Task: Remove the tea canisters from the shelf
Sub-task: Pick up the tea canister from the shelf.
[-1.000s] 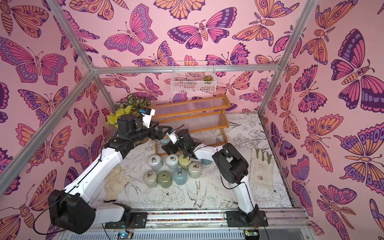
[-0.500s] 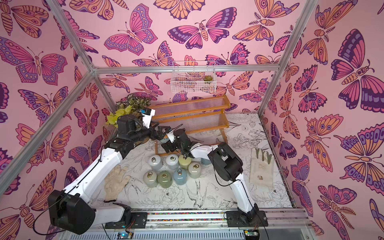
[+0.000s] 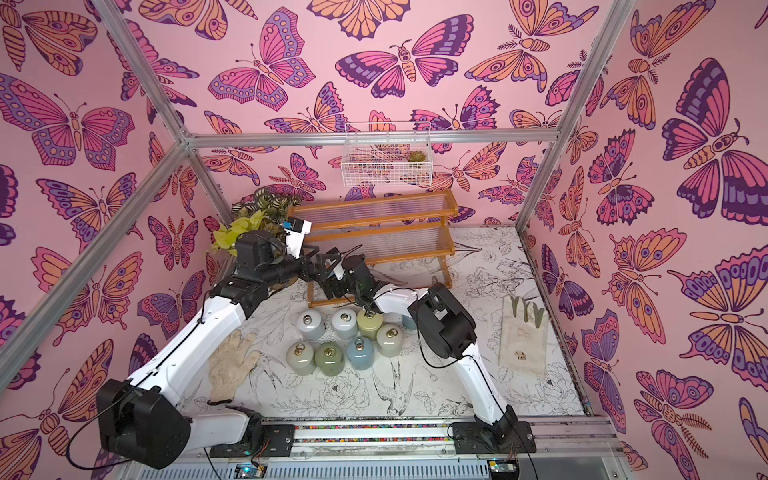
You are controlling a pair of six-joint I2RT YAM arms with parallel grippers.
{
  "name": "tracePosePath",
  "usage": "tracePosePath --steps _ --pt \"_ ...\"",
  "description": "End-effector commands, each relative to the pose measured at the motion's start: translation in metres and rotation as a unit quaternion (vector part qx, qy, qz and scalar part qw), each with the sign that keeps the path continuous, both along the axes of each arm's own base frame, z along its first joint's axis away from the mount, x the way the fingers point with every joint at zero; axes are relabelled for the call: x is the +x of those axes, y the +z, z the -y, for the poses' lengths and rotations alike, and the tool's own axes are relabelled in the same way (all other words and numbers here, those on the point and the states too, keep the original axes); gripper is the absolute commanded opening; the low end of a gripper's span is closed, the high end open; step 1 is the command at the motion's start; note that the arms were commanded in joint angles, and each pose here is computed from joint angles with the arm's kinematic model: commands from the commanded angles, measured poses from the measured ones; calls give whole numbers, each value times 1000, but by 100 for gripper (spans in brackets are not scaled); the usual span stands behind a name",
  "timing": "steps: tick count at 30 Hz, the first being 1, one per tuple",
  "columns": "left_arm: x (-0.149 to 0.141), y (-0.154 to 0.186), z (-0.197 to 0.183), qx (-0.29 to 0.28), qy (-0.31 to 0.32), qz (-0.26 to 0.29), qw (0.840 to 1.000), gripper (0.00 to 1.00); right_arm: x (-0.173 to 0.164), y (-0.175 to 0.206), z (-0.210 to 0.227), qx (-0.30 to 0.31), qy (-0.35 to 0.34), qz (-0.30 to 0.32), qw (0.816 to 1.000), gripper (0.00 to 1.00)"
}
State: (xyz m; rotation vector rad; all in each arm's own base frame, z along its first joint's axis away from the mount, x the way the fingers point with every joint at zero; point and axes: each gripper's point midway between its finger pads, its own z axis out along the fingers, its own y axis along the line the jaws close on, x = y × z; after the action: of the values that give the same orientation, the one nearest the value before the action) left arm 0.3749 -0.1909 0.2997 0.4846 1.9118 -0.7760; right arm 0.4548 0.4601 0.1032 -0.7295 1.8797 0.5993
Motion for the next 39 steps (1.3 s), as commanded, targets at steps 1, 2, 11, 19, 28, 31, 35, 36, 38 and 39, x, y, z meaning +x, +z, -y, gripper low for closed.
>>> tracePosePath --steps 1,2,11,19,28,31,35,36,38,39 --pt "-8 -3 1 -2 -10 -4 1000 100 19 -5 5 15 -51 -1 999 99" --pt "-8 -3 1 -2 -10 -4 1000 100 19 -6 3 14 -55 -1 998 99" --pt "-7 -2 0 -1 -7 -2 1000 100 25 -10 4 -23 -86 5 996 83" --pt "-5 -2 1 -1 -7 -3 1000 100 20 -2 15 -19 -96 20 995 63" --pt "-4 0 -1 0 -3 -1 1000 100 17 20 77 -20 -150 38 988 59" --pt "-3 1 0 0 -4 1 1000 100 20 27 103 -17 -176 41 983 59" --pt "-2 1 1 -1 -7 0 1000 100 24 32 139 -23 -209 44 977 59" --pt "-2 1 2 -1 -7 -1 1000 100 25 34 146 -23 -215 46 975 59" --pt "-1 1 2 -1 -8 0 1000 100 27 36 163 -24 -230 44 972 59" --pt "-1 2 2 -2 -9 0 1000 100 27 37 170 -23 -235 44 971 59"
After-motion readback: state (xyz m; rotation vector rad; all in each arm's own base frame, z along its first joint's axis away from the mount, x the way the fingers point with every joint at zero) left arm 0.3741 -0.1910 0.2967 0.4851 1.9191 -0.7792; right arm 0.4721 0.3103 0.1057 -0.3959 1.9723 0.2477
